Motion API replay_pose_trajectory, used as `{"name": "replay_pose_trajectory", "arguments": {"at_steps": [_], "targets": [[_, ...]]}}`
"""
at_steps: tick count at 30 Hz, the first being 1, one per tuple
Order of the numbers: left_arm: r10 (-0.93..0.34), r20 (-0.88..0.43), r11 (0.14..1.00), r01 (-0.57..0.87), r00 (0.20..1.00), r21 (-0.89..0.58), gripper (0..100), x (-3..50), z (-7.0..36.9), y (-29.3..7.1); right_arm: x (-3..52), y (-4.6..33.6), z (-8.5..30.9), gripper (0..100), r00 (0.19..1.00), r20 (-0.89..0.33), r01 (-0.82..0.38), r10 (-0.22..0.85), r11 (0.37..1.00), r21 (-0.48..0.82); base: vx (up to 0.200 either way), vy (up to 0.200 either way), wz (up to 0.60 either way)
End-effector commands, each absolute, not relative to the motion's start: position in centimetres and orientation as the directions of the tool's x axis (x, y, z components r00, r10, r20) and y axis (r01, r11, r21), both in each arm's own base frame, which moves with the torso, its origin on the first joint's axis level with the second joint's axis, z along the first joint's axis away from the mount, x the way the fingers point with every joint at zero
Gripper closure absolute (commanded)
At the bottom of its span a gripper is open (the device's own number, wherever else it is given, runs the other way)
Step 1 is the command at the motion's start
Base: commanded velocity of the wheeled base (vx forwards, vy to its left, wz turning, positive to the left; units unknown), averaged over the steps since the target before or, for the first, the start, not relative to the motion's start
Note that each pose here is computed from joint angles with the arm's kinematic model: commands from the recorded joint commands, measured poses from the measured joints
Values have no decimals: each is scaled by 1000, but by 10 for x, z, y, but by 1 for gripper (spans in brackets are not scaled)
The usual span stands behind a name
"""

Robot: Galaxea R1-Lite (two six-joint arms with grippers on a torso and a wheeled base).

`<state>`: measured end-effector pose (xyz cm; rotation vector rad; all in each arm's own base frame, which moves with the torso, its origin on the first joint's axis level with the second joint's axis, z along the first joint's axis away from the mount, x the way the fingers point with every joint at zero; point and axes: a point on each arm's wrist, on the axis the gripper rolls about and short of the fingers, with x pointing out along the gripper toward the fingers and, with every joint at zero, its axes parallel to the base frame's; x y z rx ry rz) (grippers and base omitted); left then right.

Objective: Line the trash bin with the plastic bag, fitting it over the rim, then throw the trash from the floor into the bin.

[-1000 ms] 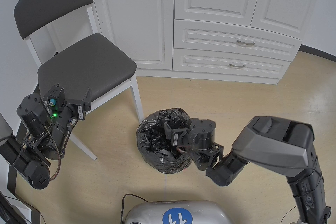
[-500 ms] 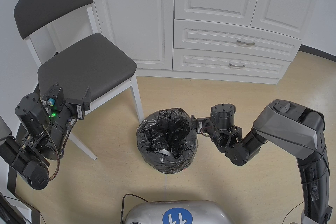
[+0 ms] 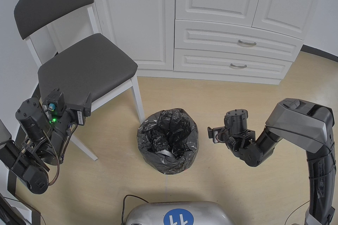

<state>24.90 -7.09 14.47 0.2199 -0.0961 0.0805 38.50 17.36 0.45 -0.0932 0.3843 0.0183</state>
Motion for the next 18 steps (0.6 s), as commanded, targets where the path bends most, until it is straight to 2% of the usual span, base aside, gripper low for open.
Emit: {"name": "replay_pose_trajectory", "arguments": {"at_steps": [1, 6, 12, 18], "targets": [[63, 50, 973, -73, 997, 219, 0, 233, 134, -66, 348, 148, 39, 0, 949, -315, -14, -9, 997, -72, 0, 0, 0], [97, 27, 987, -99, 995, 123, 0, 238, 129, -55, 324, 107, 63, 0, 955, -283, 54, -83, 993, -108, 0, 0, 0], [57, -61, 998, -54, 997, 45, 0, 216, 114, -37, 298, 68, 80, 0, 959, -231, 151, -166, 985, -82, 0, 0, 0], [78, -46, 994, -82, 996, -73, 0, 202, 119, -26, 269, 37, 83, 0, 965, -105, 239, -241, 971, -31, 0, 0, 0]]}}
